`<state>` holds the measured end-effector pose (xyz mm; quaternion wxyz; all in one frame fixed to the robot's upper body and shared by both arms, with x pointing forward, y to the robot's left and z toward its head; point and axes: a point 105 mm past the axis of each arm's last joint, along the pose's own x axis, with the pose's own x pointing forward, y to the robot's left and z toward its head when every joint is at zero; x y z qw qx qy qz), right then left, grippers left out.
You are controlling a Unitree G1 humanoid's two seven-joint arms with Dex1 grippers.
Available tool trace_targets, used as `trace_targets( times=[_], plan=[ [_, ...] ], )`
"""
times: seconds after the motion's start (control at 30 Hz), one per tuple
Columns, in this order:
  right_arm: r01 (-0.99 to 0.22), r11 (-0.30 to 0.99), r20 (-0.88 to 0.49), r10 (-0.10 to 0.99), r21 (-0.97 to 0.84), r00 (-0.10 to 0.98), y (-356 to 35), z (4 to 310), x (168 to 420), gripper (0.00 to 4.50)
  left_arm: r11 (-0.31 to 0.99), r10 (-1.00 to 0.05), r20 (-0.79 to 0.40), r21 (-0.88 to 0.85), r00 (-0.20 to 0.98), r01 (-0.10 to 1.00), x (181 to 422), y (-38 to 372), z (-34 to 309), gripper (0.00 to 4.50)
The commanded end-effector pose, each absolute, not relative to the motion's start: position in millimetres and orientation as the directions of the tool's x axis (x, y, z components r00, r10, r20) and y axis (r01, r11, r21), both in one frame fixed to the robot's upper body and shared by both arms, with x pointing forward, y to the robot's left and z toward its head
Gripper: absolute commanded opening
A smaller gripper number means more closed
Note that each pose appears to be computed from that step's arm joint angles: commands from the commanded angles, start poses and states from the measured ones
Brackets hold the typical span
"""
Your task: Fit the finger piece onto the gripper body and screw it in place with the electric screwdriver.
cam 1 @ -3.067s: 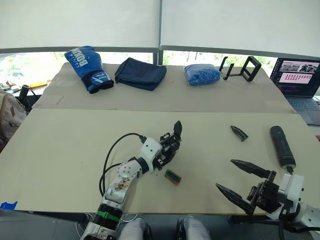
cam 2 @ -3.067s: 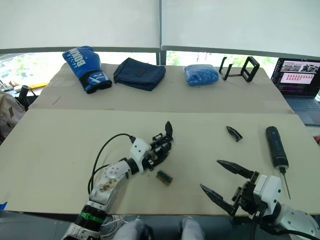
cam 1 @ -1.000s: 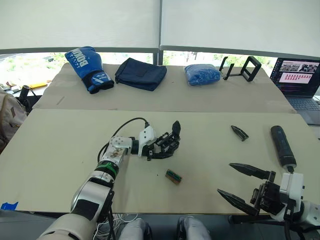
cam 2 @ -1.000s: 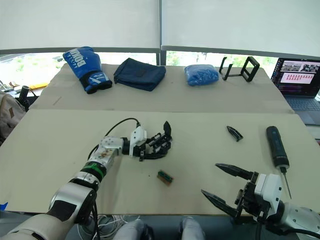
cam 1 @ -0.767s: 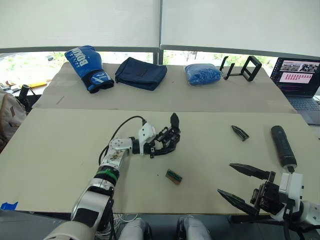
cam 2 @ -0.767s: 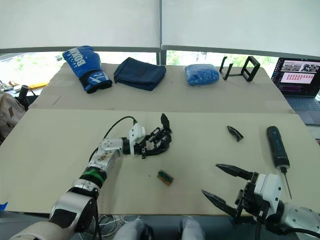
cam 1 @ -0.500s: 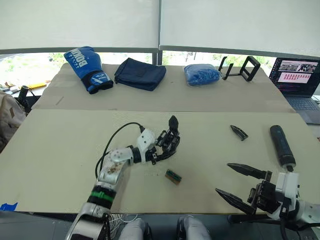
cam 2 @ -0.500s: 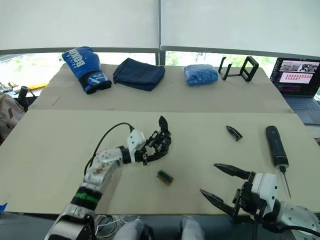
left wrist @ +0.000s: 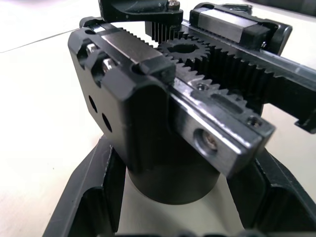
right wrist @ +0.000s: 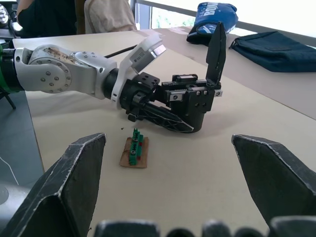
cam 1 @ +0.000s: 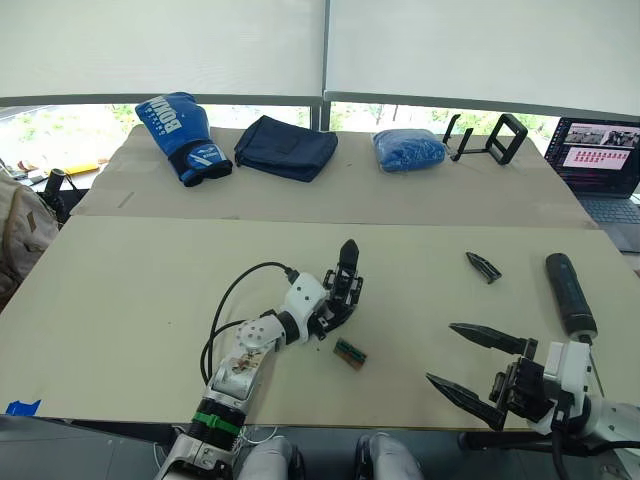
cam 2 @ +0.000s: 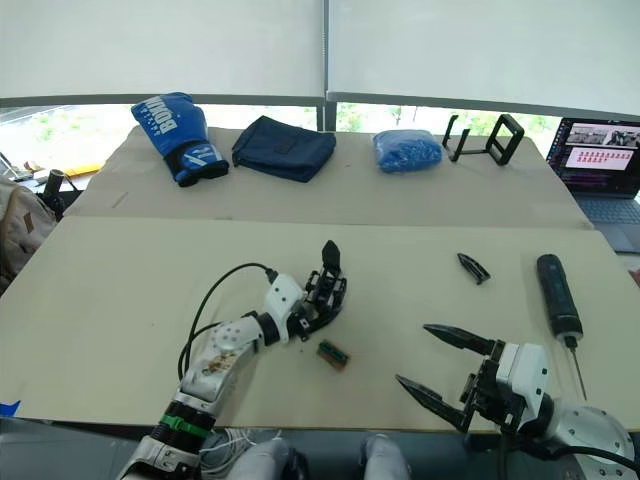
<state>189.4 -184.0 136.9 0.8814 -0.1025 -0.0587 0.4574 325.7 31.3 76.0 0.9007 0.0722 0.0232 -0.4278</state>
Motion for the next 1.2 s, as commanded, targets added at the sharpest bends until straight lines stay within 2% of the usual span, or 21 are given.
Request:
trace_targets(
  times=[0.03, 0.13, 0.33, 0.47, 0.5, 0.73, 0.9, 1.13, 1.2],
  plan=[
    [-0.784, 0.558, 0.038, 0.821, -0.273, 0.570, -181.7, 144.5, 187.9, 4.50, 0.617, -0.775, -0.049, 0.155, 0.630, 0.771, 328.2, 23.6, 90.5, 2.32],
    [-0.779, 0.564, 0.038, 0.816, -0.275, 0.577, -182.6, 145.0, 188.3, 4.50, 0.625, -0.764, -0.052, 0.189, 0.643, 0.758, 331.1, 26.4, 86.9, 2.32],
    [-0.773, 0.572, 0.041, 0.810, -0.274, 0.585, -182.8, 146.7, 188.6, 4.50, 0.632, -0.762, -0.057, 0.146, 0.645, 0.761, 332.8, 30.5, 76.9, 2.32],
    [-0.768, 0.576, 0.038, 0.806, -0.281, 0.591, -185.5, 149.1, 189.0, 4.50, 0.621, -0.777, -0.074, 0.071, 0.625, 0.780, 331.5, 35.3, 73.0, 4.23],
    [-0.767, 0.576, 0.037, 0.805, -0.283, 0.591, -186.2, 149.6, 189.3, 4.50, 0.616, -0.780, -0.083, 0.067, 0.620, 0.784, 331.7, 37.3, 71.5, 4.41],
    [-0.767, 0.574, 0.032, 0.806, -0.289, 0.591, -187.2, 151.4, 189.4, 4.50, 0.553, -0.822, -0.113, 0.072, 0.558, 0.830, 332.7, 58.5, 75.0, 4.41],
    [-0.766, 0.574, 0.034, 0.806, -0.289, 0.591, -186.3, 151.1, 189.4, 4.50, 0.438, -0.877, -0.165, 0.112, 0.451, 0.892, 332.5, 76.3, 77.5, 4.41],
    [-0.769, 0.571, 0.038, 0.809, -0.287, 0.586, -184.4, 150.8, 189.5, 4.50, 0.254, -0.937, -0.221, 0.103, 0.271, 0.962, 342.4, 85.8, 83.0, 4.41],
    [-0.772, 0.567, 0.037, 0.812, -0.288, 0.583, -183.7, 150.7, 189.7, 4.50, 0.235, -0.938, -0.238, 0.104, 0.253, 0.966, 351.9, 85.8, 84.7, 4.41]
  ],
)
